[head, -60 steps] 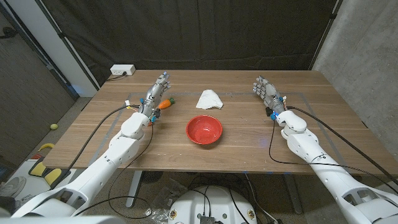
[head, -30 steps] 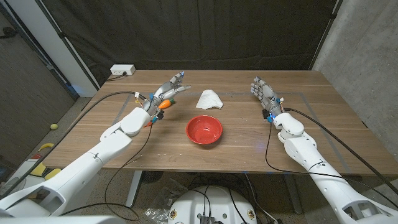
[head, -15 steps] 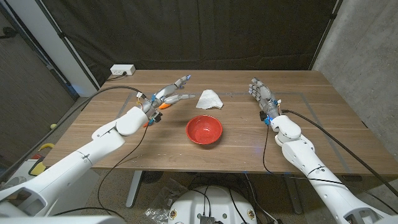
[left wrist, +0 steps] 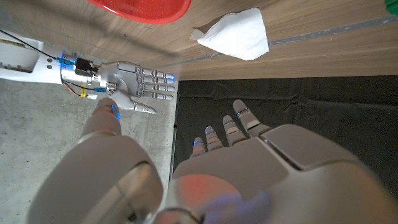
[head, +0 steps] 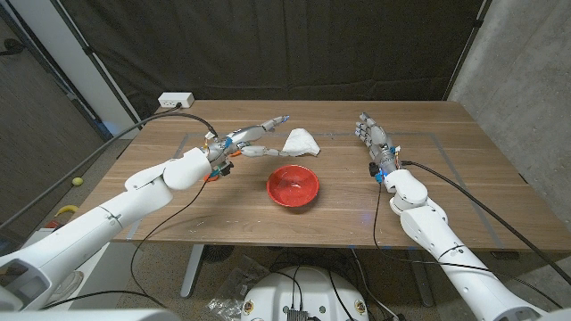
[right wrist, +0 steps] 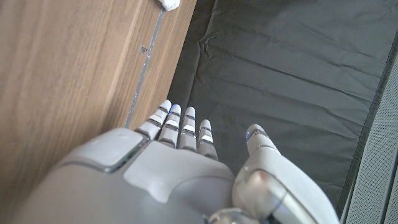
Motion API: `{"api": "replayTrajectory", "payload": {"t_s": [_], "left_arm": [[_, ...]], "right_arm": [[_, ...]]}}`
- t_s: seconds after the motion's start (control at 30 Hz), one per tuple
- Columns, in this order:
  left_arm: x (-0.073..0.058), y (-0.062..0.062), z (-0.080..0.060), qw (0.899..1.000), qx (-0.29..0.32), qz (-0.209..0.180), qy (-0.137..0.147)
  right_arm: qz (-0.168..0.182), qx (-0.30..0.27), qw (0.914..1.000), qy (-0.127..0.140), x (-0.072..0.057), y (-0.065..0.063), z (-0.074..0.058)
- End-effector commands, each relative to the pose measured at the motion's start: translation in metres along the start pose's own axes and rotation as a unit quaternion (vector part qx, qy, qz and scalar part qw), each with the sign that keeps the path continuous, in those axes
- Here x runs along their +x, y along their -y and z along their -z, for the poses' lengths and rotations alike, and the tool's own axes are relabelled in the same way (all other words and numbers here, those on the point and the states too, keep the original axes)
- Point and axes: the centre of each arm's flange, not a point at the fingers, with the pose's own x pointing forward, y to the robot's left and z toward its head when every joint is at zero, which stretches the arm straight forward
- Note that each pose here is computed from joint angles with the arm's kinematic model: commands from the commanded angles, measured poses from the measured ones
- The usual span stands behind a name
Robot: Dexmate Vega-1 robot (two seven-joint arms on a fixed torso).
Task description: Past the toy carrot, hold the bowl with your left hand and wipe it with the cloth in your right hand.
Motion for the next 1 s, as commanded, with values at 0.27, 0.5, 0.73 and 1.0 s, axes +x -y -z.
{"api": "replayTrajectory", "payload": {"t_s": [0.27,0.5,0.73,1.0], "left_arm": [[-0.001,0.002,-0.028,0.985,0.141,0.081,0.064],[-0.006,0.003,-0.036,0.976,0.181,0.096,0.073],[-0.012,0.007,-0.043,0.965,0.211,0.133,0.080],[-0.017,0.011,-0.050,0.950,0.254,0.164,0.081]], "right_arm": [[0.007,0.005,1.0000,0.002,-0.005,-0.015,0.004],[0.006,0.005,1.0000,0.004,-0.006,-0.018,0.004],[0.005,0.004,1.0000,0.004,-0.007,-0.020,0.004],[0.004,0.005,1.0000,0.000,-0.010,-0.020,0.005]]}}
